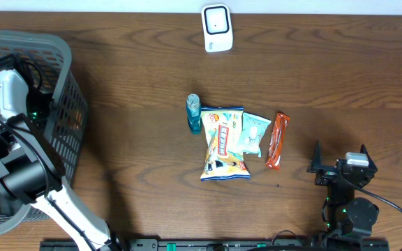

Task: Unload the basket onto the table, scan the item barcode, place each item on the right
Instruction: 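Grasp the orange Kleenex tissue pack in the basket with the left gripper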

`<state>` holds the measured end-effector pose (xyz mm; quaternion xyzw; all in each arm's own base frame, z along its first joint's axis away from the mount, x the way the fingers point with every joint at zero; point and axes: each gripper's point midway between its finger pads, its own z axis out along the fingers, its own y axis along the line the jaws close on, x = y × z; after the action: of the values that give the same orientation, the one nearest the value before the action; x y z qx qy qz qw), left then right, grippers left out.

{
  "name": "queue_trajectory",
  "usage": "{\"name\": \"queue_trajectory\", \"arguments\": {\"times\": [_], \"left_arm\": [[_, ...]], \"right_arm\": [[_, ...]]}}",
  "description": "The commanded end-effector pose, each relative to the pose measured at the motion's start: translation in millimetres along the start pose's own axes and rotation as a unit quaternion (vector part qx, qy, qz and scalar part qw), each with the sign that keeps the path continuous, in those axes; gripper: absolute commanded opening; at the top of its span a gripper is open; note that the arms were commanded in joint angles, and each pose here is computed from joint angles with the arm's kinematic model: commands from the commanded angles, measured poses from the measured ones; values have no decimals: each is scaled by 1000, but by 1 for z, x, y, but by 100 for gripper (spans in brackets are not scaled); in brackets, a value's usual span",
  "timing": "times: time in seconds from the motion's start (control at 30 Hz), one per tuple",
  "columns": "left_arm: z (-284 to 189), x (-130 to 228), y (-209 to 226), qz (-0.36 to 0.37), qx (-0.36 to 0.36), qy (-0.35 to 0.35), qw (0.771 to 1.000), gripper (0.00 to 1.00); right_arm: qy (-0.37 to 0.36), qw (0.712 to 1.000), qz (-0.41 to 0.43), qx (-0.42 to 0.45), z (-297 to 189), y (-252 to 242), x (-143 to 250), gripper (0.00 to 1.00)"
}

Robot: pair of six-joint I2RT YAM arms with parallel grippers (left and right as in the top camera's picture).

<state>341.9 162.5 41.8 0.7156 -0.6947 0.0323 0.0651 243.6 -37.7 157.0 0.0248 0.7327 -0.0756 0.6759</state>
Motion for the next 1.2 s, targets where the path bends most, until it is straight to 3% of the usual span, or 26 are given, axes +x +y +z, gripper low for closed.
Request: {"name": "queue_trajectory", "arguments": {"times": [0.0, 0.1, 0.2, 0.67, 0.7, 0.77, 0.83, 0.9, 1.17], "left_arm": [[8, -14, 18, 4, -49, -35, 998, 38], [8, -17, 22, 4, -59, -46, 997, 26], [7, -17, 24, 4, -65, -48, 997, 8], [-47, -27, 36, -10, -17, -69, 997, 8], [-52, -27, 35, -2, -11, -72, 997, 17], [-59, -25, 35, 10, -3, -77, 997, 58], [-61, -22, 34, 25, -1, -79, 997, 82], [-60, -18, 32, 34, -3, -78, 996, 100], [-42, -3, 15, 62, 7, -86, 994, 98]], "right_arm": [[0, 1000, 6, -1, 0, 0, 0, 99], [0, 1000, 6, -1, 0, 0, 0, 99], [0, 1000, 6, -1, 0, 0, 0, 99], [0, 1000, 6, -1, 0, 0, 0, 99], [0, 1000, 6, -1, 0, 0, 0, 99], [0, 1000, 6, -1, 0, 0, 0, 99], [0, 1000, 6, -1, 0, 0, 0, 99], [0, 1000, 6, -1, 0, 0, 0, 99], [0, 1000, 6, -1, 0, 0, 0, 99]]}}
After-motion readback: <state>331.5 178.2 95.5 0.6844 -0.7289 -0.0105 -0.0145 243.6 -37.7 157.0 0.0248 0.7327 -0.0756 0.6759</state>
